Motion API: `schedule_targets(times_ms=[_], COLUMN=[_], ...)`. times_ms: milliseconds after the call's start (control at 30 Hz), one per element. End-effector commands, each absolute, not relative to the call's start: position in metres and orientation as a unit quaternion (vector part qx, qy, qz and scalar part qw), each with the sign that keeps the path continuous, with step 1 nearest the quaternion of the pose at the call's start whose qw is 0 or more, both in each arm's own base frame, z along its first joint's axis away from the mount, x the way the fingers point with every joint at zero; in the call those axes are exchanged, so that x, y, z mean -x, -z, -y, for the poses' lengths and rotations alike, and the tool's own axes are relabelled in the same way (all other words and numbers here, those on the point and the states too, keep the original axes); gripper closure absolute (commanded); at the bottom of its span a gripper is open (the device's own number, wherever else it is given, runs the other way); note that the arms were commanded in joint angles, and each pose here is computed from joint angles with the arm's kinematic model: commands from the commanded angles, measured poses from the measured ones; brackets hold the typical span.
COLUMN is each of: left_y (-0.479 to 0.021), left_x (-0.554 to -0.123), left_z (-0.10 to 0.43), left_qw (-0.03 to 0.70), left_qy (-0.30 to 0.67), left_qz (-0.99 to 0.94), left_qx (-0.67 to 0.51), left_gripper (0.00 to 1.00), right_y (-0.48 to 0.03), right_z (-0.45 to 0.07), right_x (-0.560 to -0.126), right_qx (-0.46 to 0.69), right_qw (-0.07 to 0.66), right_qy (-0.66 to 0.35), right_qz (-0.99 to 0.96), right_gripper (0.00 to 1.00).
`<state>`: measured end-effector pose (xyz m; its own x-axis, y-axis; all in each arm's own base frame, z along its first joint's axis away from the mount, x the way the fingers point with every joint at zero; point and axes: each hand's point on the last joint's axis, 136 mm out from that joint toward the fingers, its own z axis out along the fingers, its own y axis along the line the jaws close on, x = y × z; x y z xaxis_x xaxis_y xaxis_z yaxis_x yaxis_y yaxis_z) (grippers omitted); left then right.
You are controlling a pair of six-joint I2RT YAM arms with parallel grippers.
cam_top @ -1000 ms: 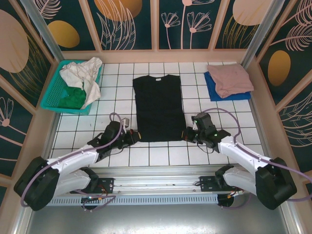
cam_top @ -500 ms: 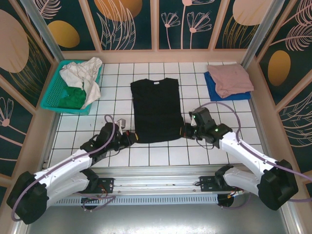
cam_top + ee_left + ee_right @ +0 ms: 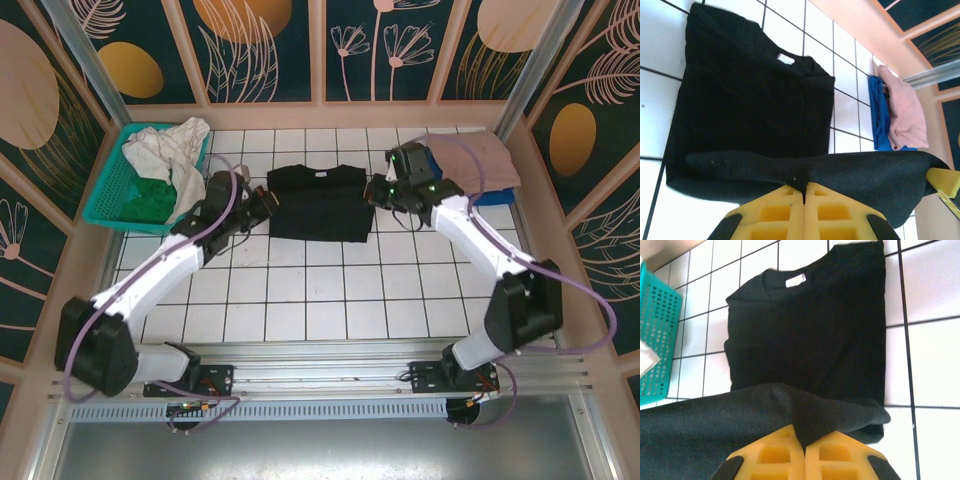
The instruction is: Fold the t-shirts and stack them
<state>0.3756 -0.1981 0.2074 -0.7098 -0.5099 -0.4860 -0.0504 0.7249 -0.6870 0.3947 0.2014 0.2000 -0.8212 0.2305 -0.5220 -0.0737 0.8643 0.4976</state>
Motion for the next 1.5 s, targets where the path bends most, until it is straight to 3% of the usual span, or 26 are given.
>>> schedule_targets(times_ms=[0,467,500,533,567,600,667,833,967,1167,1333,1467], left_y=[-0.209,-0.142,-0.134,-0.130,-0.125,-0.120,-0.115,-0.127,-0.121,-0.082,-0.041,-0.017], left_x=[-0.402,-0.512,-0.519,-0.526,-0.534,-0.542,-0.555,-0.568,-0.566,-0.573,-0.590,-0.597], left_z=[0.196,0.180,0.178,0.177,0.172,0.165,0.156,0.151,0.184,0.228,0.211,0.194], left_qw=[0.352,0.290,0.284,0.283,0.285,0.287,0.288,0.317,0.316,0.274,0.268,0.261], left_qy=[0.325,0.303,0.298,0.294,0.282,0.267,0.259,0.248,0.254,0.289,0.236,0.206], left_qz=[-0.865,-0.891,-0.894,-0.896,-0.899,-0.902,-0.902,-0.902,-0.911,-0.917,-0.933,-0.941], left_qx=[0.151,0.175,0.177,0.176,0.176,0.182,0.189,0.154,0.081,0.037,0.050,0.068], left_gripper=[1.00,1.00,0.96,0.79,0.63,0.54,0.49,0.47,0.43,0.48,0.50,0.50], right_y=[-0.202,-0.146,-0.142,-0.137,-0.131,-0.125,-0.121,-0.141,-0.142,-0.099,-0.049,-0.025], right_z=[-0.207,-0.206,-0.206,-0.205,-0.205,-0.205,-0.201,-0.184,-0.214,-0.254,-0.246,-0.235], right_x=[-0.427,-0.530,-0.538,-0.546,-0.554,-0.564,-0.582,-0.599,-0.573,-0.564,-0.577,-0.563], right_qx=[-0.024,-0.045,-0.045,-0.048,-0.047,-0.046,-0.049,-0.039,0.000,0.023,0.002,-0.009], right_qw=[0.303,0.259,0.258,0.255,0.250,0.248,0.244,0.276,0.303,0.281,0.246,0.224], right_qy=[-0.270,-0.275,-0.277,-0.279,-0.285,-0.290,-0.294,-0.229,-0.243,-0.280,-0.242,-0.218], right_qz=[-0.913,-0.925,-0.925,-0.925,-0.924,-0.923,-0.923,-0.933,-0.921,-0.918,-0.939,-0.950], right_gripper=[1.00,1.00,1.00,0.97,0.88,0.78,0.61,0.55,0.55,0.61,0.67,0.68])
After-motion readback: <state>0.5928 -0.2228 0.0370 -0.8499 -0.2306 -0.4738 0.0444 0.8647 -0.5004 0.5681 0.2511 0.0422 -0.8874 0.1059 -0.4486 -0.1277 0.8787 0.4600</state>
